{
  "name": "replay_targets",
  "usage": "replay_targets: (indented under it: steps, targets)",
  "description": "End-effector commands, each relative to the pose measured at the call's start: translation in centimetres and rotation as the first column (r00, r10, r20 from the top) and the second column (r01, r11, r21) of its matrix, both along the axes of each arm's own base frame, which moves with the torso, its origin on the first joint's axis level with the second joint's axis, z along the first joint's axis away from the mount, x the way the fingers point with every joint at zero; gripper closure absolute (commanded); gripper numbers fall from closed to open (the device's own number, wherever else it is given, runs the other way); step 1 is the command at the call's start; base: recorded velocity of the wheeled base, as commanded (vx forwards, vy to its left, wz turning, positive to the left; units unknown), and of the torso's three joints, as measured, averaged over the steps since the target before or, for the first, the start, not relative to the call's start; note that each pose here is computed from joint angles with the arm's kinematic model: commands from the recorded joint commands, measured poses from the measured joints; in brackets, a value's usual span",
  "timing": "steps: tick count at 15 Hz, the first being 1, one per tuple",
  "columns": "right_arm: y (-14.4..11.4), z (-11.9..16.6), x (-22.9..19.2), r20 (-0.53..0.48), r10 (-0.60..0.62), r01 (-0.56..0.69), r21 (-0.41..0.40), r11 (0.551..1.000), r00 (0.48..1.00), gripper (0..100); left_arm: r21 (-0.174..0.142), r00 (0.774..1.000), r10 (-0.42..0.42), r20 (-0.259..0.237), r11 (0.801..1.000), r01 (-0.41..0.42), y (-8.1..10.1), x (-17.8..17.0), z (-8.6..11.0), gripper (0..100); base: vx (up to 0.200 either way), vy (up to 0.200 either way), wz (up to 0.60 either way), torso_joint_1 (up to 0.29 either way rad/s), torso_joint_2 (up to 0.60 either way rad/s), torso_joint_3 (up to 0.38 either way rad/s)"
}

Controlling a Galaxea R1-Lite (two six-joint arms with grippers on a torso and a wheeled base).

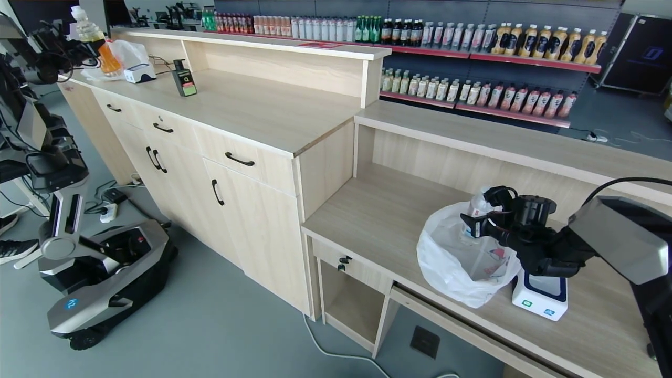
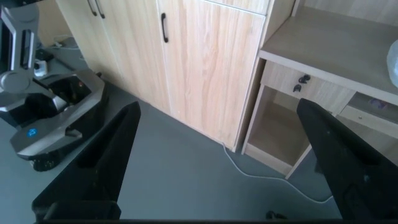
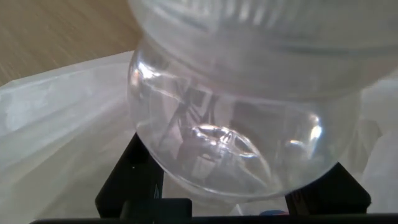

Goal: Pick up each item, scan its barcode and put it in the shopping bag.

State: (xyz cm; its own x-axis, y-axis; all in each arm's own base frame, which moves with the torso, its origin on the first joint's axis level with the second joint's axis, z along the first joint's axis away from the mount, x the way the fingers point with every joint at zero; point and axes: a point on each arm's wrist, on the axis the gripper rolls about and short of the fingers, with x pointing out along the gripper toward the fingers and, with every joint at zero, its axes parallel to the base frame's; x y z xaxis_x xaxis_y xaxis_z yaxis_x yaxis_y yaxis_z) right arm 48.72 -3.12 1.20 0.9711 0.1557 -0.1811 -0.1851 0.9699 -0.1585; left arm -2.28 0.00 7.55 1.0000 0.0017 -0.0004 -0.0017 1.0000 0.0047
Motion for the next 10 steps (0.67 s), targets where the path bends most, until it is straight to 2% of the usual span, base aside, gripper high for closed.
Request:
replay_targets:
  steps: [1,10]
  targets:
    - [-0.2,-0.8,0.0,-0.012,-0.002,0.002,0.002,1.0,1.0,100,0.0,1.0,0.0,0.0,1.0,0.0,0.0,0.0,0.0,0,0.0,0.0,0.0,0.0,0.0,0.0]
    - [-1.6,-2.9,-0.4,-0.053,-0.007,0.007,0.01,1.0,0.999,100,0.0,1.0,0.0,0.0,1.0,0.0,0.0,0.0,0.0,0,0.0,0.0,0.0,0.0,0.0,0.0]
